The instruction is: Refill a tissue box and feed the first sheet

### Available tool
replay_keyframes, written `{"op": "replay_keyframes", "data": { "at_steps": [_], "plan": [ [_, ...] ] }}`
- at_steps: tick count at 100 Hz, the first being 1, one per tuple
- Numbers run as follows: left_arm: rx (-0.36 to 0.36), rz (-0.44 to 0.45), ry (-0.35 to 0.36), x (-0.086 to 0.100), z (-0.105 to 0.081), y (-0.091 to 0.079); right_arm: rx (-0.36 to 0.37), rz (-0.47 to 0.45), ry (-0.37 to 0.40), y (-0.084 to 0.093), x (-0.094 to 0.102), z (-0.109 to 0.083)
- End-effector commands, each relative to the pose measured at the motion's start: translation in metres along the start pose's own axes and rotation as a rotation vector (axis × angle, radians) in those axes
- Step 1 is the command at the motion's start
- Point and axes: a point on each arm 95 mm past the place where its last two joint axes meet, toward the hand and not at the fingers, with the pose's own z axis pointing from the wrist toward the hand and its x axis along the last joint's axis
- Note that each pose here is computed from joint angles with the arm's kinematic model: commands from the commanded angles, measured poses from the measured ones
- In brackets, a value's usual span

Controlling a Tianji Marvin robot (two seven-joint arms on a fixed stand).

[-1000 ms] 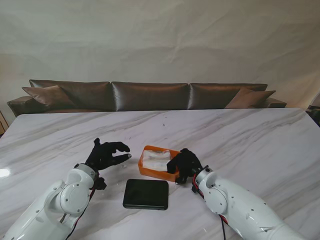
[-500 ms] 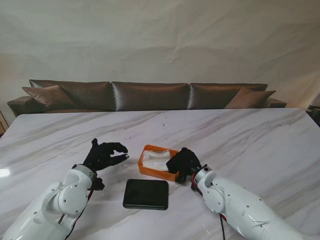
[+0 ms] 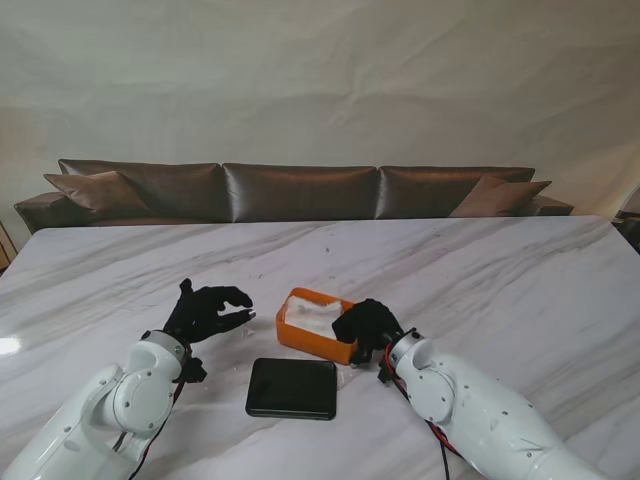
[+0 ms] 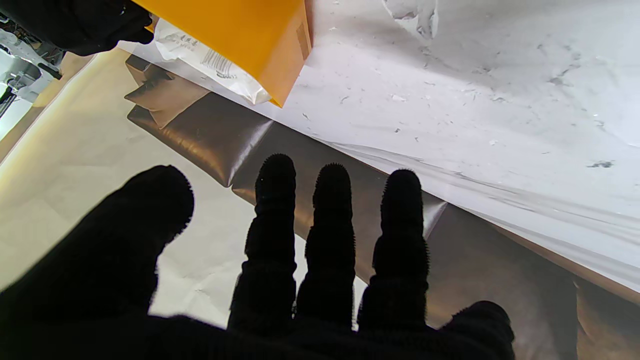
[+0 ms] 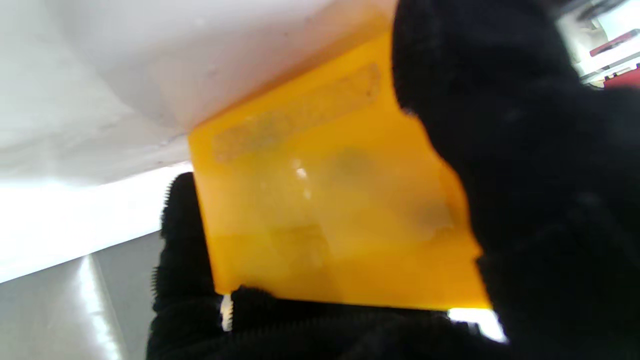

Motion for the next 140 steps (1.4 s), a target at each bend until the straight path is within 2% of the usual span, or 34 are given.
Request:
{"op": "replay_keyframes", "data": {
  "at_steps": [1,13,38,55,74,94,106,140],
  "plan": [
    [-0.008,0.0,0.002,0.002,-0.002,0.0,0.018,0.007,-0.012,-0.001,0.001,-0.006],
    [0.0,-0.003,0.006,0.003,-0.001,0.001,0.021,0.054,-0.035,0.014,0.008,-0.011],
    [0.015,-0.032,0.027,0.009,0.002,0.006,0.017,0.147,-0.104,0.057,0.024,-0.027],
    [0.02,-0.071,0.059,0.018,0.007,0.018,-0.008,0.207,-0.134,0.085,0.037,-0.039],
    [0.023,-0.133,0.098,0.033,0.015,0.035,-0.026,0.267,-0.127,0.109,0.058,-0.053],
    [0.056,-0.188,0.143,0.05,0.019,0.047,-0.062,0.336,-0.113,0.127,0.076,-0.06],
    [0.089,-0.261,0.171,0.06,0.017,0.054,-0.078,0.366,-0.106,0.133,0.082,-0.06],
    [0.067,-0.443,0.207,0.071,0.008,0.069,-0.081,0.438,-0.086,0.132,0.09,-0.054]
  ]
}}
